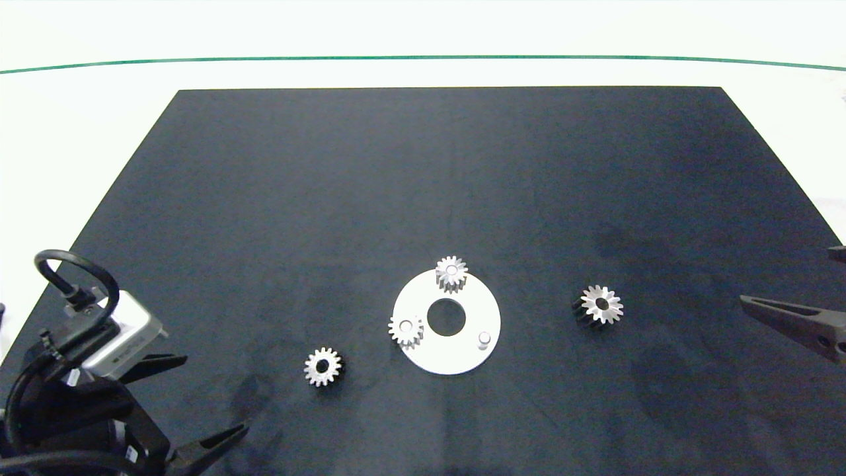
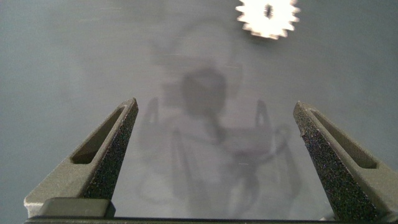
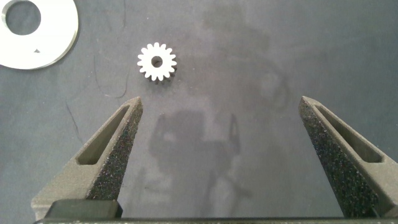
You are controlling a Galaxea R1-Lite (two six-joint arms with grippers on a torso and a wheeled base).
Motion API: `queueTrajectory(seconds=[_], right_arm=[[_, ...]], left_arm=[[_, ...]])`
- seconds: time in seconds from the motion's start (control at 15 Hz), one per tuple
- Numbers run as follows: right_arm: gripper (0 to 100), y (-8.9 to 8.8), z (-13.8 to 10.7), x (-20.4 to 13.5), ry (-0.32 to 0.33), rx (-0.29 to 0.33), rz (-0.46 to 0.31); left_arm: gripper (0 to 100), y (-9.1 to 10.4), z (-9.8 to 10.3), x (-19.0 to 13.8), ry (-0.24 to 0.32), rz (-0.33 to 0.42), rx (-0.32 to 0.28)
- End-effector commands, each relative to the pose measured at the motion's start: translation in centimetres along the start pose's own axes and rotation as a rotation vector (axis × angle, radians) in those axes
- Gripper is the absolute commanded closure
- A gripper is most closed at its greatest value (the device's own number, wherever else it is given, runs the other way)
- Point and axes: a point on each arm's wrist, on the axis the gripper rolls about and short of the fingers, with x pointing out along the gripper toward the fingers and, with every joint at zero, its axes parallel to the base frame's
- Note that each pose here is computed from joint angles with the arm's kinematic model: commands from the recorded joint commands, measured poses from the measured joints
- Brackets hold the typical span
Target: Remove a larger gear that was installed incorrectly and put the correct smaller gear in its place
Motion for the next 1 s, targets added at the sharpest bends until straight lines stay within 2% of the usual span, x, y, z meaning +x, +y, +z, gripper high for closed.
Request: queueTrajectory(seconds=[0.07,0.2,0.53,1.0], right_arm=[[0,-0.1,-0.1,-0.3,-0.008,0.013,-0.002],[0,-0.1,-0.3,-0.5,-0.01,0.016,-0.003],[0,-0.1,-0.3,-0.4,-0.008,0.016,-0.002],[0,-0.1,-0.3,-0.7,-0.015,0.019,-0.003]], left_arm=[[0,-1.4,-0.1,1.7,0.044,-0.098,0.056],[0,-1.6,0.6,2.7,0.014,-0.105,0.068],[0,-1.8,1.4,5.0,-0.012,-0.108,0.086],[0,-2.4,1.5,7.1,-0.054,-0.105,0.135]])
